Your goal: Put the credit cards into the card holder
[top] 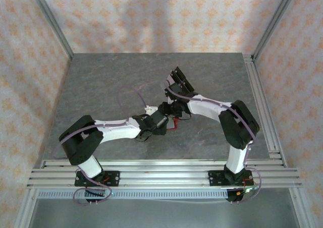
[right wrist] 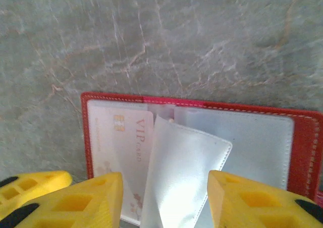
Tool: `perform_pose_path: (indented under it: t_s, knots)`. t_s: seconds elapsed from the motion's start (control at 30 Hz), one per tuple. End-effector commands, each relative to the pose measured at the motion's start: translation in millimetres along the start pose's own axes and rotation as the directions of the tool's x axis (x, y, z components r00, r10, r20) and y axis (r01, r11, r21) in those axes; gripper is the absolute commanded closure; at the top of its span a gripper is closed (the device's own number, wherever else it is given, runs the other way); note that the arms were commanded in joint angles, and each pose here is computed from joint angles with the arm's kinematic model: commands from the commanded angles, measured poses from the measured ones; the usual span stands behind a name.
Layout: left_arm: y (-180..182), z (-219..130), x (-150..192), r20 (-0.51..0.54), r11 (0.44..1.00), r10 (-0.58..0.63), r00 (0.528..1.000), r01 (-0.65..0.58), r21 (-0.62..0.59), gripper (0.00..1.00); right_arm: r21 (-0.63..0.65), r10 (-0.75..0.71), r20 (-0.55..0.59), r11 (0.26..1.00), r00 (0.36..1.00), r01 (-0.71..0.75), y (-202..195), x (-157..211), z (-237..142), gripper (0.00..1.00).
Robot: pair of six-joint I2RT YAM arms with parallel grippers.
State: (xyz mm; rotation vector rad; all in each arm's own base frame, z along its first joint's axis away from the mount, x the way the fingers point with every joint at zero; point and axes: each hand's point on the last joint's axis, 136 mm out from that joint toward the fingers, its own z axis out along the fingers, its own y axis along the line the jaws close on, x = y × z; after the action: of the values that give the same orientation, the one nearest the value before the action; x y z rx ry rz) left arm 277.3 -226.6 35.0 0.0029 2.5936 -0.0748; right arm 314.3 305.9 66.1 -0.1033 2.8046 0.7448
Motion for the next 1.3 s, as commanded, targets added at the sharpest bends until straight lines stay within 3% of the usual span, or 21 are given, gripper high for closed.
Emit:
perform_pose_path:
  t_s: [0.0,0.33,0.93,1.27]
  knots:
    - [7.8,0.8,1.2,0.015,0.999,0.008,1.0,-0.007,-0.038,0.0,0.048,0.015,-0.009,0.999,1.0,-0.015,-14.9,7.3,-3.8,0.51]
    - [6.6,-0.8,-0.7,0.02,0.999,0.008,1.0,-0.007,-0.034,0.0,0.037,0.067,-0.062,0.997,0.996,-0.065,-26.0,23.8,20.3,0.5]
    - [4.0,-5.7,-6.1,0.033,1.0,0.006,0.999,-0.005,-0.02,0.0,-0.072,0.064,-0.09,0.995,0.994,-0.071,-2.2,21.5,25.7,0.51]
    - [9.5,-36.2,-22.8,0.105,1.0,-0.025,0.994,0.023,0.021,0.0,-0.132,0.075,-0.084,0.988,0.994,-0.086,15.6,15.7,18.0,0.51]
